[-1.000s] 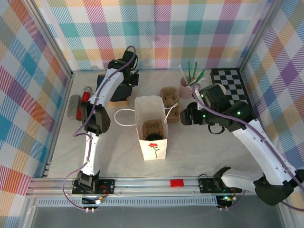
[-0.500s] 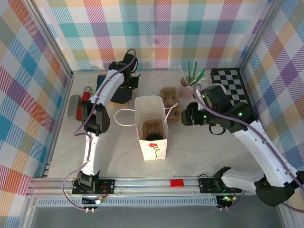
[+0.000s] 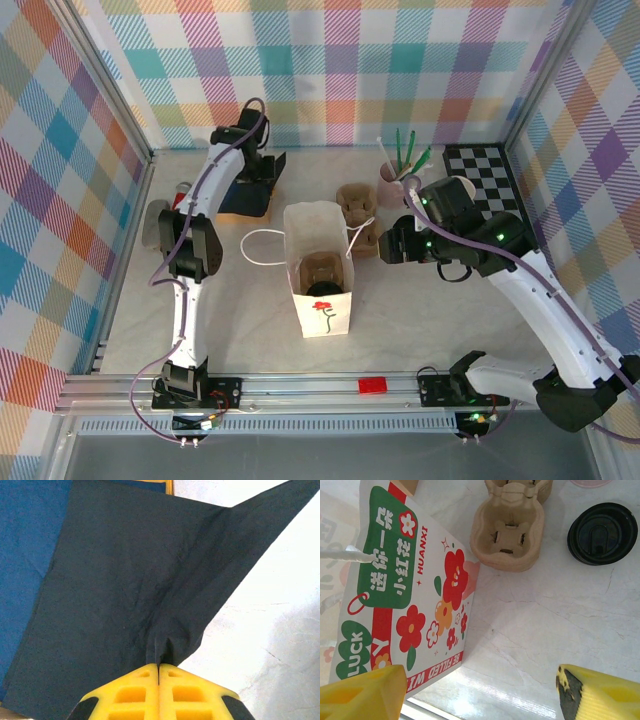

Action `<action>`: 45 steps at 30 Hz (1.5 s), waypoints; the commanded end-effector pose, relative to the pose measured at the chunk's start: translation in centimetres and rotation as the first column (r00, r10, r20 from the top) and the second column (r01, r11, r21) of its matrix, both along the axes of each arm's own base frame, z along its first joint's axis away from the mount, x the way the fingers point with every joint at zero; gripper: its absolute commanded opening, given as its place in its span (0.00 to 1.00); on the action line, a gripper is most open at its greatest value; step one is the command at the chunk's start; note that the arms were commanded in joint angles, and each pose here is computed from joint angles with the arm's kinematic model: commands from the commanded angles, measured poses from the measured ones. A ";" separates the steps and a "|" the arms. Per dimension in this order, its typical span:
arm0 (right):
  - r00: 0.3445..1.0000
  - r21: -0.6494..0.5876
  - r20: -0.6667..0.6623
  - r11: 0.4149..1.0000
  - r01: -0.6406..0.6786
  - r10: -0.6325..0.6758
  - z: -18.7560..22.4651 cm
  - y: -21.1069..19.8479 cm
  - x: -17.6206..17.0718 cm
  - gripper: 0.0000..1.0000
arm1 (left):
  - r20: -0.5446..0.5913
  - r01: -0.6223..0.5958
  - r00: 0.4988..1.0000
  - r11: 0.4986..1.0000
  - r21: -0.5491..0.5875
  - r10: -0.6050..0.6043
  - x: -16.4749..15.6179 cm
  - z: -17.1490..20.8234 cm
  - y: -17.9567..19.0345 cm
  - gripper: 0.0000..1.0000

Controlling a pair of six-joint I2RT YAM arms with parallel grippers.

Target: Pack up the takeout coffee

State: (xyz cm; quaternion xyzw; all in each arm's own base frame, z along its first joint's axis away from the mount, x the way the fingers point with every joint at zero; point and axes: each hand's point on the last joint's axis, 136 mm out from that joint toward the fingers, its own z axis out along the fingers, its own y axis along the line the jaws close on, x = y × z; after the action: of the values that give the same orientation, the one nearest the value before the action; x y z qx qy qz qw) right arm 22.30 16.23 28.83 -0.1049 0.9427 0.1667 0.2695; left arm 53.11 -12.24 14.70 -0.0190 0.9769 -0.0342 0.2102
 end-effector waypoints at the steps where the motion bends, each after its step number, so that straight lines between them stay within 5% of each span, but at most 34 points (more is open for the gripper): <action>1: 1.000 0.028 -0.005 1.000 0.010 -0.010 0.4 0.2 0.0 0.78 | 0.030 -0.001 1.000 0.999 -0.034 0.002 -0.4 2.2 -0.2 0.04; 18: 1.000 0.021 -0.004 1.000 0.017 -0.017 0.1 -0.2 -0.3 0.78 | 0.015 -0.055 0.998 0.997 -0.058 0.056 0.3 1.4 2.0 0.04; 39: 1.000 0.028 -0.003 0.999 0.017 -0.017 0.4 -0.1 -0.2 0.78 | -0.058 -0.172 0.983 0.984 0.057 0.175 1.5 -2.8 9.0 0.08; 43: 1.000 0.030 -0.001 0.999 0.018 -0.018 0.5 -0.2 -0.3 0.78 | -0.054 -0.192 0.979 0.979 0.074 0.196 1.5 -2.3 9.8 0.25; 45: 1.000 0.029 0.002 0.999 0.020 -0.020 0.5 -0.2 -0.3 0.78 | -0.038 -0.194 0.980 0.979 0.065 0.197 1.5 -1.5 9.7 0.49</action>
State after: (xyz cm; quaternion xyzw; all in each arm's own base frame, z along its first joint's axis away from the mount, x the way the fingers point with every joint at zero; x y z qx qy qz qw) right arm 22.26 16.20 28.89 -0.0973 0.9431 0.1694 0.2691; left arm 54.90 -3.32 11.11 -0.1057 0.9780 0.0073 0.1797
